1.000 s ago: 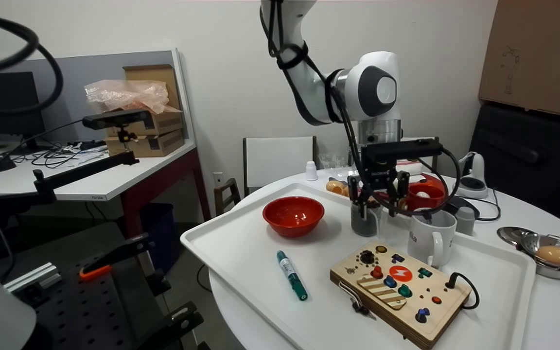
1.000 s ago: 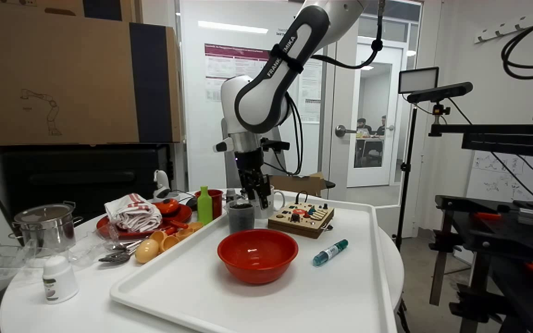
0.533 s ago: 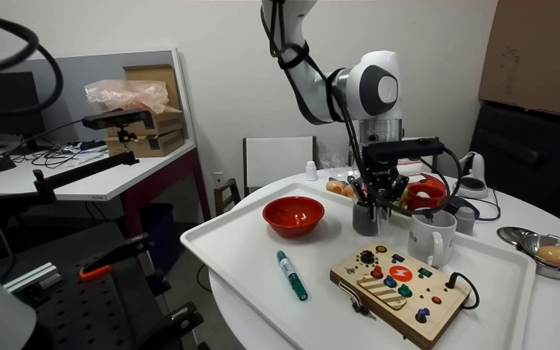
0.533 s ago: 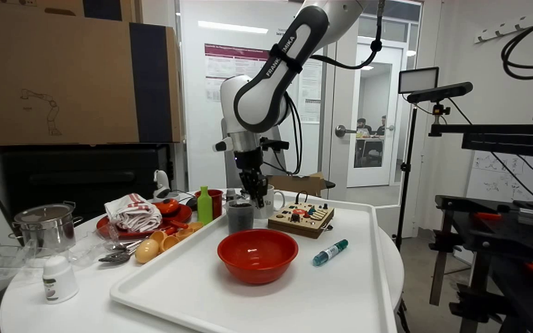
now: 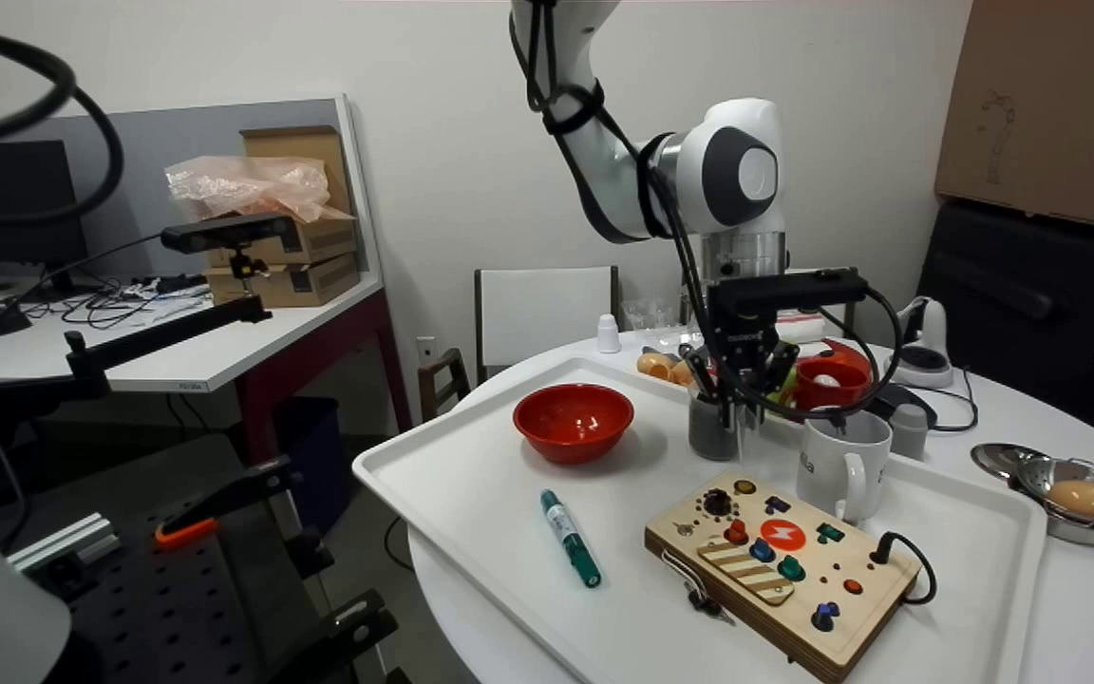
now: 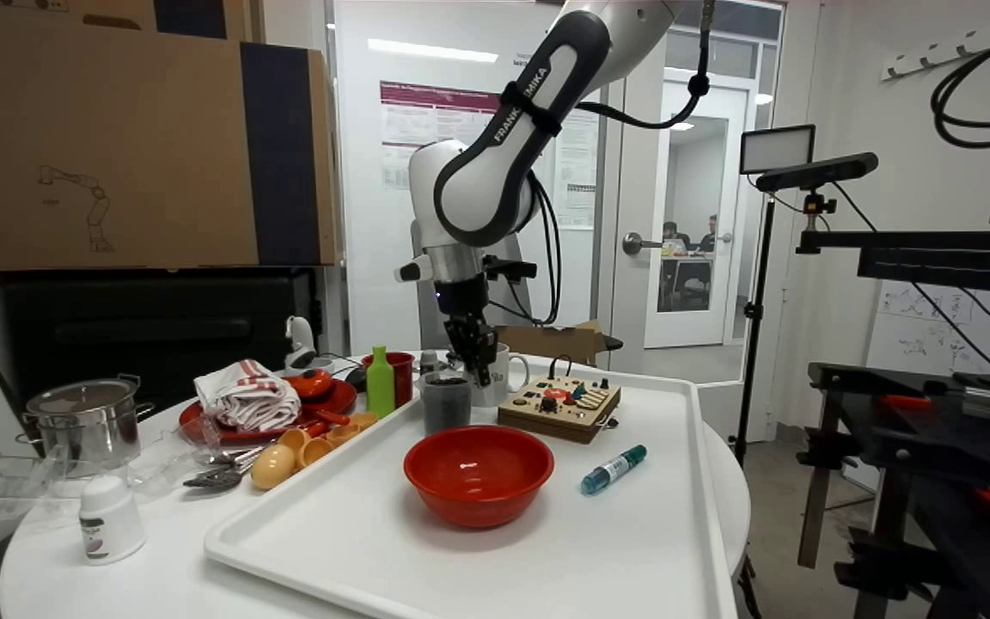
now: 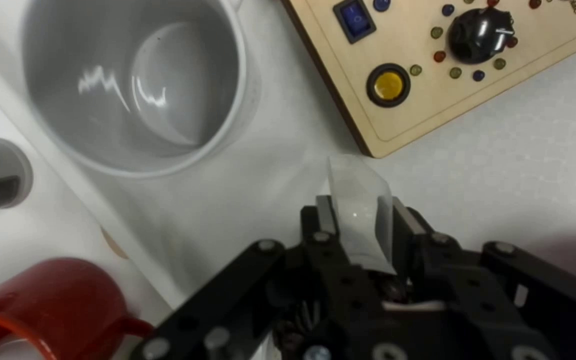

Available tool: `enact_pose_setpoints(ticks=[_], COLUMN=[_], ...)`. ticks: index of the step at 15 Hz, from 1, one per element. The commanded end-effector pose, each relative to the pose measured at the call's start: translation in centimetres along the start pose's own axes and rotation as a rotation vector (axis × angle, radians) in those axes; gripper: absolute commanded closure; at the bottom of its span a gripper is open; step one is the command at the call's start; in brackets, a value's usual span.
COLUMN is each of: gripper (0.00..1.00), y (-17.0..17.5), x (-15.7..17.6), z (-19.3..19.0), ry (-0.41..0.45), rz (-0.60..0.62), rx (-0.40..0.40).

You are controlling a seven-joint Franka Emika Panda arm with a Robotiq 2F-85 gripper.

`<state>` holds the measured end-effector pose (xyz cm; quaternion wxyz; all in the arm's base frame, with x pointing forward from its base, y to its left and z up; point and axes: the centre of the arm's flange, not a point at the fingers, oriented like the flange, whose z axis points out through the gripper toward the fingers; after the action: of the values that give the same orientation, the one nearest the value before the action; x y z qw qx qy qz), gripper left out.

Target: Pour the contents inside the clear jar into the red bowl

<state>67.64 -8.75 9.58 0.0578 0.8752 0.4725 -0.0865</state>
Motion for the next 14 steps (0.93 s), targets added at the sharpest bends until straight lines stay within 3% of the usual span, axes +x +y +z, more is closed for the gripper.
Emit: enact_pose_setpoints(ticks=[1,8,14], gripper=[0.84,0.84,0.84], y=[0.1,-1.5,-4.6], x=[0.2,0.7,0.8], z=[-2.0,-8.9,-14.0], ry=[0.003,-0.018,-0.112], rz=[-0.012,-0.086,-0.247], rx=[-0.012,-0.121,-0.246])
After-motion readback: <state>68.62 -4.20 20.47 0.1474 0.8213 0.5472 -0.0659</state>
